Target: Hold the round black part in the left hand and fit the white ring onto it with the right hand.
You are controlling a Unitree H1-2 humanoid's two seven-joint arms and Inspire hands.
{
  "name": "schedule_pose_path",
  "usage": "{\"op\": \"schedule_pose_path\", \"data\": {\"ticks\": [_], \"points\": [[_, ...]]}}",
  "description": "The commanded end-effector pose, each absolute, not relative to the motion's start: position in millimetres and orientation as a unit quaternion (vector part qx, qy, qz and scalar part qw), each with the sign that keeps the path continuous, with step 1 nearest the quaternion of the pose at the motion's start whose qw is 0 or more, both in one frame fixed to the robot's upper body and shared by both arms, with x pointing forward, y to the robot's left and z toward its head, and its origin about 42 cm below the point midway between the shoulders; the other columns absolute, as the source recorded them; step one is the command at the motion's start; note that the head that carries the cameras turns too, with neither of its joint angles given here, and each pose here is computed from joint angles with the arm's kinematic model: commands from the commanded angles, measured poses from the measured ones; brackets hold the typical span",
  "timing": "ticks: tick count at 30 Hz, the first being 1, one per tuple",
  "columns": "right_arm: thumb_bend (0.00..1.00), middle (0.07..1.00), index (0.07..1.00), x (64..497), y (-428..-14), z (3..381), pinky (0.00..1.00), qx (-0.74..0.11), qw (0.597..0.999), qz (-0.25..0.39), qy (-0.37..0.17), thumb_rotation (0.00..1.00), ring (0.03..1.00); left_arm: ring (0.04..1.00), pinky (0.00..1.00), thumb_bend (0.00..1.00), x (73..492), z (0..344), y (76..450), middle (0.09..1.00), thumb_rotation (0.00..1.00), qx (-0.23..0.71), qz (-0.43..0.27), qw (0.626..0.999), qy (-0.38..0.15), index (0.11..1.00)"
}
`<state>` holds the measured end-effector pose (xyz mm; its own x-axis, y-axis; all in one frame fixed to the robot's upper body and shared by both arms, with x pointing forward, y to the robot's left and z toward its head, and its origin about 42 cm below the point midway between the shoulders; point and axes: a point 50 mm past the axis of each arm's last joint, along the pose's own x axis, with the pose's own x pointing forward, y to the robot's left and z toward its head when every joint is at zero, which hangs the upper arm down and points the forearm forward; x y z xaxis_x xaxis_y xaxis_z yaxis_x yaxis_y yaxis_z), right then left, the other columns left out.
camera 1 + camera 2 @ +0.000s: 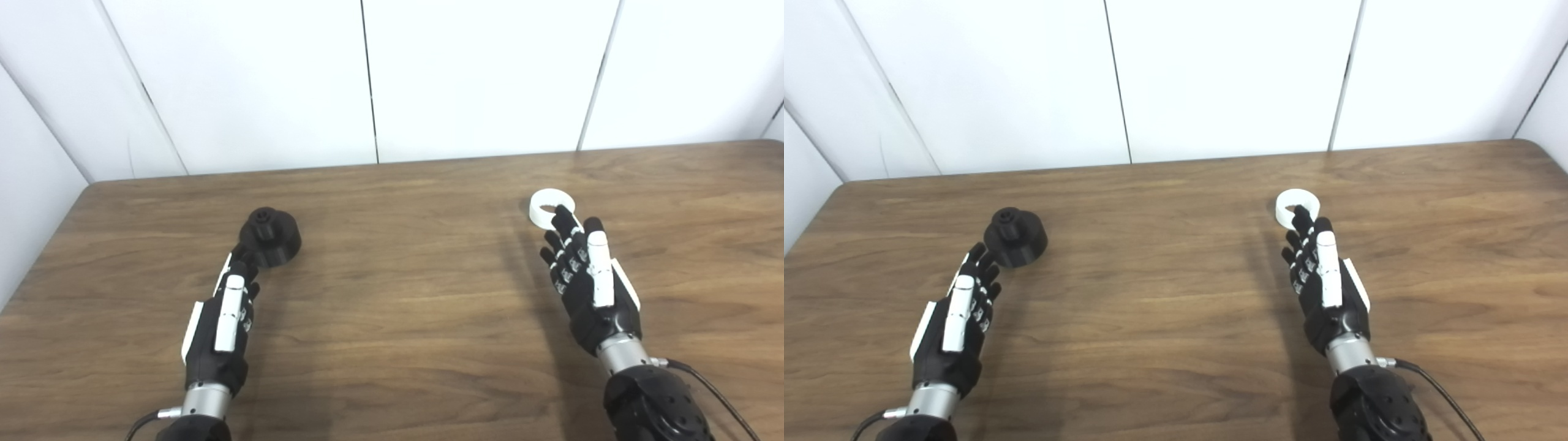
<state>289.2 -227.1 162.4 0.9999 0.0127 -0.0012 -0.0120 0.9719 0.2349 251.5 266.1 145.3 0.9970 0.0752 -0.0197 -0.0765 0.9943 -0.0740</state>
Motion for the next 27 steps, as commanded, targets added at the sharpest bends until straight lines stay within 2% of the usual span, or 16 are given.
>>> {"op": "schedule_pose_path", "data": {"ticks": [1,8,13,16,17,19,23,27], "points": [[0.47,1.0,0.968,296.2,-221.0,180.4,1.0,0.122,0.992,0.015,-0.042,1.0,1.0,1.0,1.0,0.5,265.5,169.8,276.2,1.0,0.84,0.014,0.03,0.999,-0.033,1.0],[0.48,1.0,0.971,296.4,-220.1,177.8,1.0,0.127,0.991,0.018,-0.041,1.0,1.0,1.0,1.0,0.57,284.0,186.0,306.2,1.0,0.8,0.108,0.04,0.993,-0.014,1.0],[0.48,1.0,0.968,296.6,-219.7,176.4,1.0,0.127,0.991,0.016,-0.039,1.0,1.0,1.0,0.99,0.59,296.6,207.0,322.1,1.0,0.76,0.199,0.051,0.979,-0.007,1.0],[0.49,1.0,0.965,297.3,-220.4,176.4,1.0,0.126,0.991,0.018,-0.042,1.0,1.0,0.967,0.89,0.61,303.6,217.9,326.6,1.0,0.62,0.216,0.051,0.975,-0.011,1.0],[0.49,1.0,0.964,297.6,-220.4,176.3,1.0,0.129,0.991,0.018,-0.041,1.0,1.0,0.958,0.85,0.61,306.2,221.3,326.9,1.0,0.52,0.214,0.05,0.975,-0.016,1.0],[0.5,1.0,0.965,298.2,-220.3,176.3,1.0,0.134,0.99,0.02,-0.038,1.0,1.0,0.956,0.84,0.63,311.2,226.7,327.3,1.0,0.43,0.209,0.05,0.976,-0.019,1.0],[0.5,1.0,0.962,299.3,-220.6,175.9,1.0,0.134,0.99,0.019,-0.039,1.0,1.0,0.982,0.89,0.72,324.1,233.8,334.0,1.0,0.36,0.238,0.038,0.971,-0.012,1.0],[0.52,0.997,0.953,299.9,-221.3,176.4,1.0,0.132,0.99,0.017,-0.039,1.0,1.0,0.999,0.93,0.81,342.4,240.8,341.5,1.0,0.34,0.294,0.019,0.956,0.001,1.0]]}}
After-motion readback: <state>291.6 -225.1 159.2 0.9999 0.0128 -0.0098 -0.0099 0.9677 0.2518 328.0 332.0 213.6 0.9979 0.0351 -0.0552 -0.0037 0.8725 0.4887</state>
